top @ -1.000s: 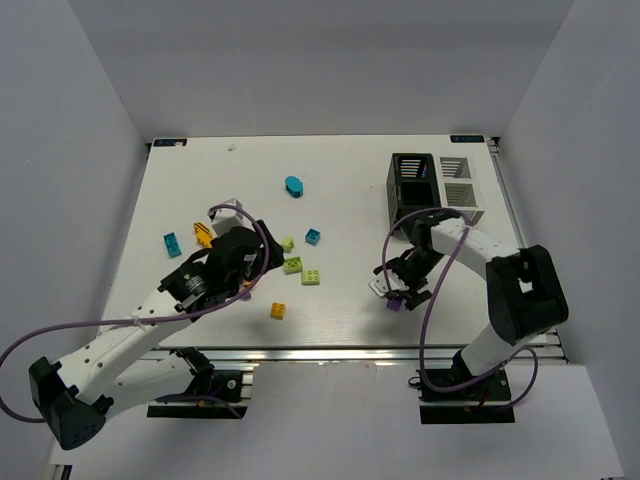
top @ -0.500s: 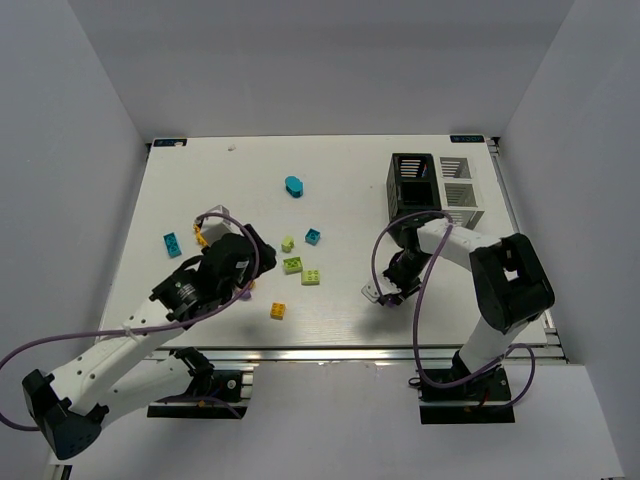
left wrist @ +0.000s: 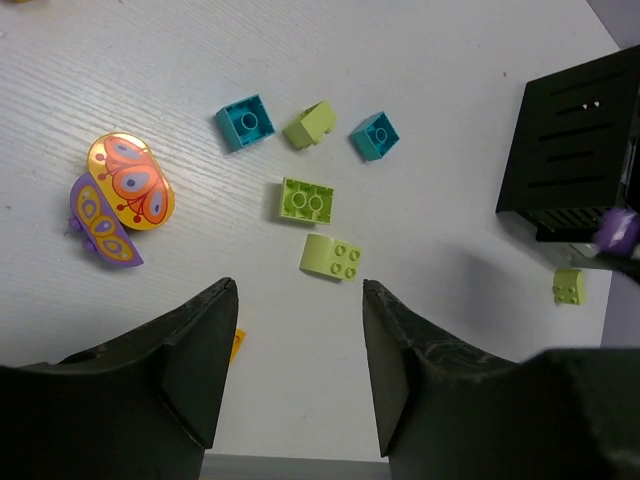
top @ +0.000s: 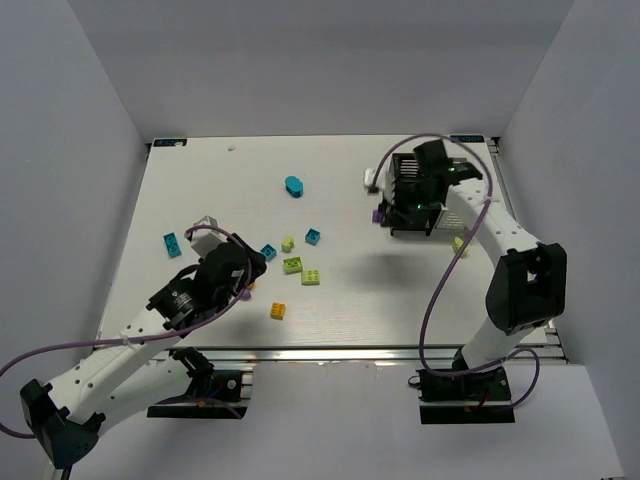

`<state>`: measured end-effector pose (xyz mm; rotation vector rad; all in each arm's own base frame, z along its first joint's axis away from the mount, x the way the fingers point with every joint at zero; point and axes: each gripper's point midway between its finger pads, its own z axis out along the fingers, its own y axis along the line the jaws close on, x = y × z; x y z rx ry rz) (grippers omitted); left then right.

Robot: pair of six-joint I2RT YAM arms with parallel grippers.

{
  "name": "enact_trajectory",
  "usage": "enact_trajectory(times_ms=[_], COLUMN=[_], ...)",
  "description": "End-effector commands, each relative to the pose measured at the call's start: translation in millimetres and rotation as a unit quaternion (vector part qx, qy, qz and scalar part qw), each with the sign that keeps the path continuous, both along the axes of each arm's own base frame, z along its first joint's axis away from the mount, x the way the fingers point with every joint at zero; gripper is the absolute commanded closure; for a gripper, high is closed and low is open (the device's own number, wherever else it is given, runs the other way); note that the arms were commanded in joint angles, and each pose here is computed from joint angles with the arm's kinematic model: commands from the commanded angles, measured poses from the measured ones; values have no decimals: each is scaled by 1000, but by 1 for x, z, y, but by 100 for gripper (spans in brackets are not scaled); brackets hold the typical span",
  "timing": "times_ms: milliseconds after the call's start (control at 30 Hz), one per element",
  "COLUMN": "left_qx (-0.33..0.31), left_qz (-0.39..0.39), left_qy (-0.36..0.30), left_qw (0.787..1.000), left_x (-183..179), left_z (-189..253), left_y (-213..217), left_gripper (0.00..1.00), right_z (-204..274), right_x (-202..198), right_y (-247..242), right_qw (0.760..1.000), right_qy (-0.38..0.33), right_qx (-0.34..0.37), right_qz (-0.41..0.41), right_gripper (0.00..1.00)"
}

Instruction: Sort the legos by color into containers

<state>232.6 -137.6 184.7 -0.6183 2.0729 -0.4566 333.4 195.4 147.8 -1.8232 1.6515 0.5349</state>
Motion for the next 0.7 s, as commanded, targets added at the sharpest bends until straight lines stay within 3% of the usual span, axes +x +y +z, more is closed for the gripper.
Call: enact_trajectory(times_ms=[0,167,233,400,533,667], left_qx=[-24,-17,-10,-14,-19,-20], left_qz=[28,27,23,15,11,6], left_qy=[-17,-21,-19,-18,-15,-14], left_qw=[999,999,999,1000,1000,1000], left_x=[4,9,10,12,12,12], left_z=[7,14,13,13,10,10], left_y=[7,7,6,2,-1,-3], left_gripper=[39,41,40,37,36,35], right_z=[68,92,97,102,102,93], right_x=[59,117,139,174,199,216], right_y=[-19,-89,-121,-173,-195,-200], right_qw=[967,885,852,792,775,777], right_qy=[33,21,-21,-69,-94,-98], right_qx=[125,196,201,212,214,208], right_qz=[-222,-421,-484,-569,-588,-586], right_gripper=[100,100,100,100,100,97])
